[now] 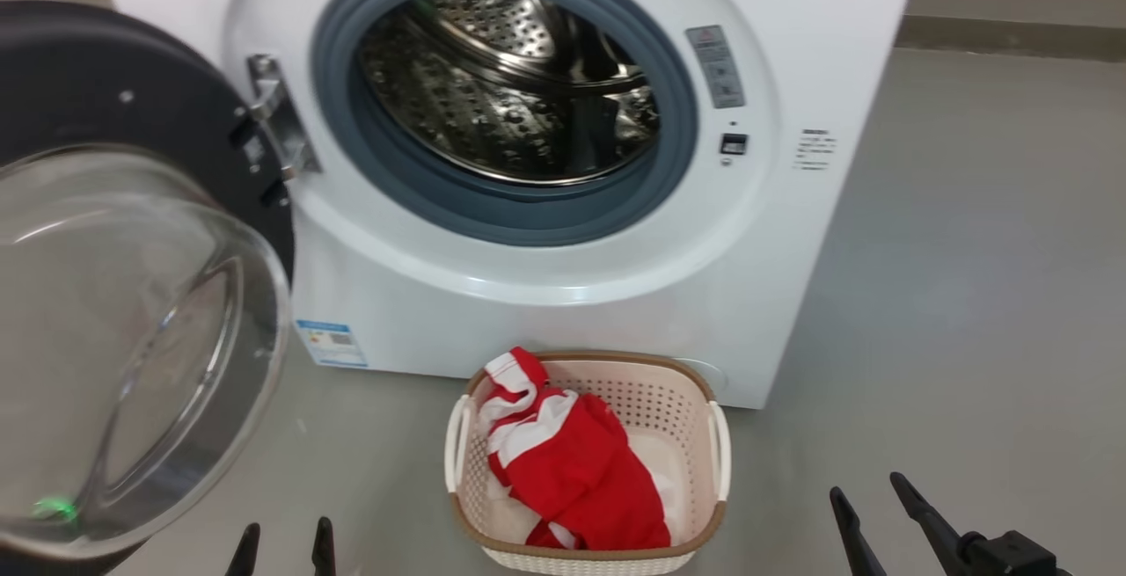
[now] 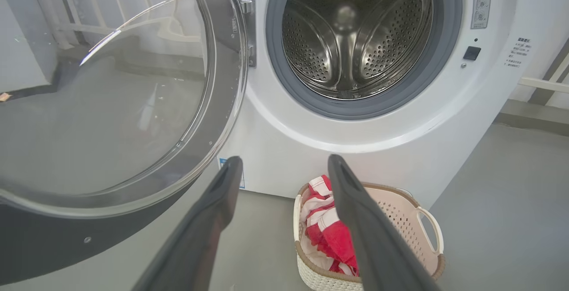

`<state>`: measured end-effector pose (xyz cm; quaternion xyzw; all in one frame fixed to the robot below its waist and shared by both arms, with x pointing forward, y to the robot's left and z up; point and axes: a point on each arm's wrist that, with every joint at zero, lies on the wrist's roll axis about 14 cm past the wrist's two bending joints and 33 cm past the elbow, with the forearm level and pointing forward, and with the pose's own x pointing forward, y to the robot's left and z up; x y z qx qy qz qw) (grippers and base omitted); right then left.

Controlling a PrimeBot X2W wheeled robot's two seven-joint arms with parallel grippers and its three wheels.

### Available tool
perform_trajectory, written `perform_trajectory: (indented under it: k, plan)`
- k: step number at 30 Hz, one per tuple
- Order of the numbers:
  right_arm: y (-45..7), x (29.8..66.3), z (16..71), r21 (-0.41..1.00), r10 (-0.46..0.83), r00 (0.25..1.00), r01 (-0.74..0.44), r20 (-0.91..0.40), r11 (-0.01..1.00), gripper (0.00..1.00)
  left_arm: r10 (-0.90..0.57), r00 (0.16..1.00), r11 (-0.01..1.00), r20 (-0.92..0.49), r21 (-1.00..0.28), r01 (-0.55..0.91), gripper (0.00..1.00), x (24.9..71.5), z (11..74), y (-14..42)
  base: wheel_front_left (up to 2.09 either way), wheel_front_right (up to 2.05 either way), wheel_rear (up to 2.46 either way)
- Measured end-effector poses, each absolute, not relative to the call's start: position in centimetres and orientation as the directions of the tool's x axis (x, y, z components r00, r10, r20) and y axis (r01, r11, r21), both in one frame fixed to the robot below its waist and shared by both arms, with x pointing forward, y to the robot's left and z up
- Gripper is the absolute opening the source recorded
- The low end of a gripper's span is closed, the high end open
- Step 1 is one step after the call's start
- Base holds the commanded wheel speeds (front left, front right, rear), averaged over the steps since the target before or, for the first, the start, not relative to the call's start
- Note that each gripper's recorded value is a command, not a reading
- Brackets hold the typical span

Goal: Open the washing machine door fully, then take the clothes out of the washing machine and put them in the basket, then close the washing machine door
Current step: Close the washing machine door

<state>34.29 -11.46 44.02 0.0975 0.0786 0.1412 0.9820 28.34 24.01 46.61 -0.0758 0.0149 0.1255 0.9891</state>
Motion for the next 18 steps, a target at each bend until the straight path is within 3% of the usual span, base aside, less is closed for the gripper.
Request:
perform_trajectory:
  k: [18]
  plan:
    - [-1.5,36.5,44.9,0.198,0.575,0.812,-0.55,-0.101,0.812,1.0,0.496,0.864,0.849,-0.086,-0.162,-0.504,1.0,21.4,45.6,28.8,0.0,0.0,0.0]
